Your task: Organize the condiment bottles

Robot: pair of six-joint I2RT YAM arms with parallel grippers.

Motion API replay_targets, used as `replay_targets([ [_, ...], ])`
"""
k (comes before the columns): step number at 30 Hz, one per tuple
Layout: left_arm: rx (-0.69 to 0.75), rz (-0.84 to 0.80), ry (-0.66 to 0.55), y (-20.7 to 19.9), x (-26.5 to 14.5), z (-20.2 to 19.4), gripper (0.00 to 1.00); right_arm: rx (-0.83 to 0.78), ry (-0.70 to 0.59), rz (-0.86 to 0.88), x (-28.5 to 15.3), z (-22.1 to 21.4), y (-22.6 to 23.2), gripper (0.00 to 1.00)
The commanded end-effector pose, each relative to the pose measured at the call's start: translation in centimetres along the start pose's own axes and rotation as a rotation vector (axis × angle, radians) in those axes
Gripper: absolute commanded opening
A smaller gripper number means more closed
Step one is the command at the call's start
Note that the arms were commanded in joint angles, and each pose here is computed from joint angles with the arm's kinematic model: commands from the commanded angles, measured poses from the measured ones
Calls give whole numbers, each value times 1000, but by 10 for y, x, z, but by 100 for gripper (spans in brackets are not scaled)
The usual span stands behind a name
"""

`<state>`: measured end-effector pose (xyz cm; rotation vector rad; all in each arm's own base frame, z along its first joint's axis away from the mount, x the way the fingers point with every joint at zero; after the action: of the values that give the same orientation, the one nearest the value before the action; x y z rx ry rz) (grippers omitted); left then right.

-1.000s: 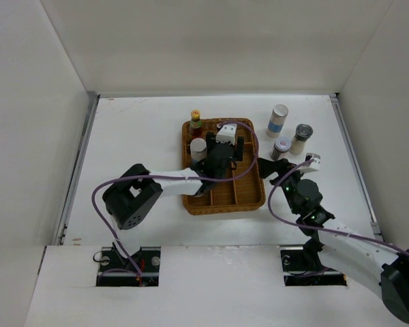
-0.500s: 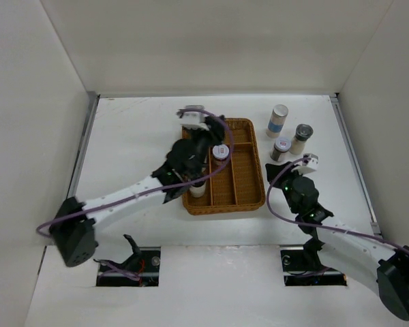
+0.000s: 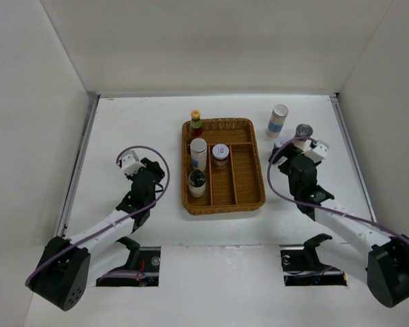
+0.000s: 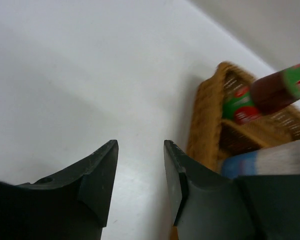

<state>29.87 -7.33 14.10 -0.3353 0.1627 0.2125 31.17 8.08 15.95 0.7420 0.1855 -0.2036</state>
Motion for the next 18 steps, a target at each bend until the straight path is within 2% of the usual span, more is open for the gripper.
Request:
replay_targets([
  [1, -151, -42, -23, -2, 2, -3, 41, -55, -42, -126, 10, 22, -13, 98],
  [10, -176, -104, -43, -3, -1, -9, 48, -208, 52, -219, 65, 16, -15, 100],
  [18, -168, -122, -15, -9, 3, -15, 50, -215, 84, -246, 103, 4, -26, 100],
])
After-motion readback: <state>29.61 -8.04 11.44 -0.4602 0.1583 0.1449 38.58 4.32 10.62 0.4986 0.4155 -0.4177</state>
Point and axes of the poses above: each gripper's point midway between its finger pads, its own x axis out along the fingers, its own y axis along the line the jaws close on, z = x × y, the point moved 2 cm from there along -x, back along the fingers, and after that the axes turned 12 degrees about x, right-handed, at the moved point
